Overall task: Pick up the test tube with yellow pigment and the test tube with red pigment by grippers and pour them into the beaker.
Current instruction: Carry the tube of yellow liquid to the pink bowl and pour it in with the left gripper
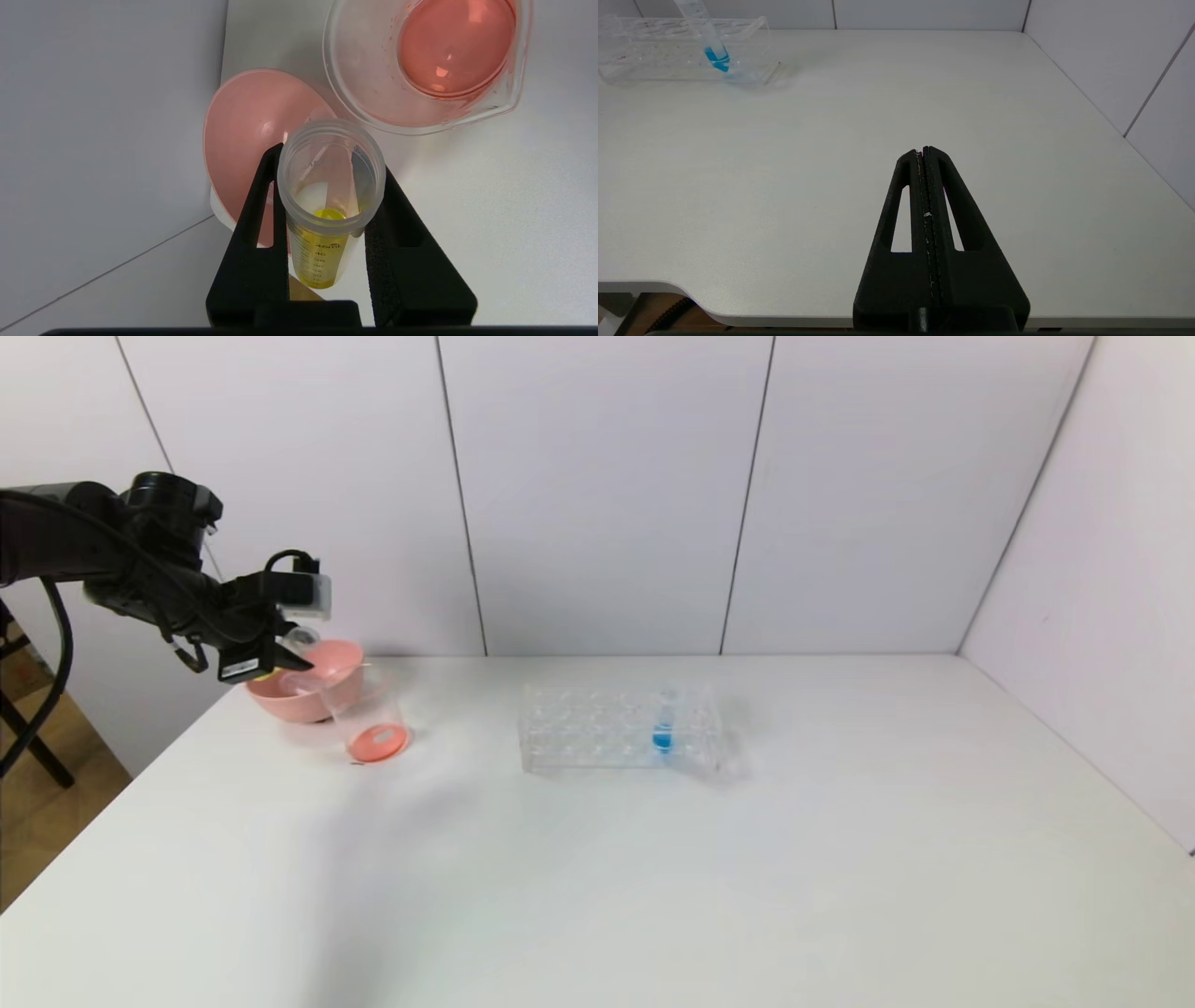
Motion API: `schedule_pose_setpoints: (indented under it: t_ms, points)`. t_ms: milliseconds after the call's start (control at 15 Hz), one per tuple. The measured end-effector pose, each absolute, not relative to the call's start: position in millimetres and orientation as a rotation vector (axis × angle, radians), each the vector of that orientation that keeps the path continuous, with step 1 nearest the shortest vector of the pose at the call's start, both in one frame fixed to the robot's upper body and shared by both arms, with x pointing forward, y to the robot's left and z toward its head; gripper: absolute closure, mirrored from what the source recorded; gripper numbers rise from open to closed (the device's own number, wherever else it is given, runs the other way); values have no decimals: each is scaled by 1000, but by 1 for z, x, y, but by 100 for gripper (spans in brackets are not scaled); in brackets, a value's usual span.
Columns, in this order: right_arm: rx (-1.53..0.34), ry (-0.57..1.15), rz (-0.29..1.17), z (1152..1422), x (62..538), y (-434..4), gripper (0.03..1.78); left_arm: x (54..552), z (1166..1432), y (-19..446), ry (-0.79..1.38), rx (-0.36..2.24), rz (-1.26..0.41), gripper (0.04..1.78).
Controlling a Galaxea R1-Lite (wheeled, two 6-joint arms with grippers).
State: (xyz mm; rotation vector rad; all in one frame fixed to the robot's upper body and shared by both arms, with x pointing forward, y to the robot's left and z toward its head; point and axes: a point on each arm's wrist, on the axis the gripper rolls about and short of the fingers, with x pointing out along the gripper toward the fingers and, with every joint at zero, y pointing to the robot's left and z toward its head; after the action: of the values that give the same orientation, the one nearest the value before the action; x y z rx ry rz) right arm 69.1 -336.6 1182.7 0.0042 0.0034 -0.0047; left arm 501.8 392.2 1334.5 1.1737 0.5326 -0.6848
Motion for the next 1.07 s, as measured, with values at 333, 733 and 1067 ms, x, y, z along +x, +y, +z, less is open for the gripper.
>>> schedule_pose_setpoints:
  t_ms: [333, 733, 1067]
  points:
    - [5, 3, -4, 1183, 69, -337, 170, 508, 1329, 386, 549, 1198, -675, 135]
    - [4, 3, -5, 1183, 69, -337, 170, 504, 1330, 378, 597, 1204, -680, 135]
    - [5, 3, -5, 1183, 69, -337, 170, 500, 1333, 373, 638, 1235, -656, 135]
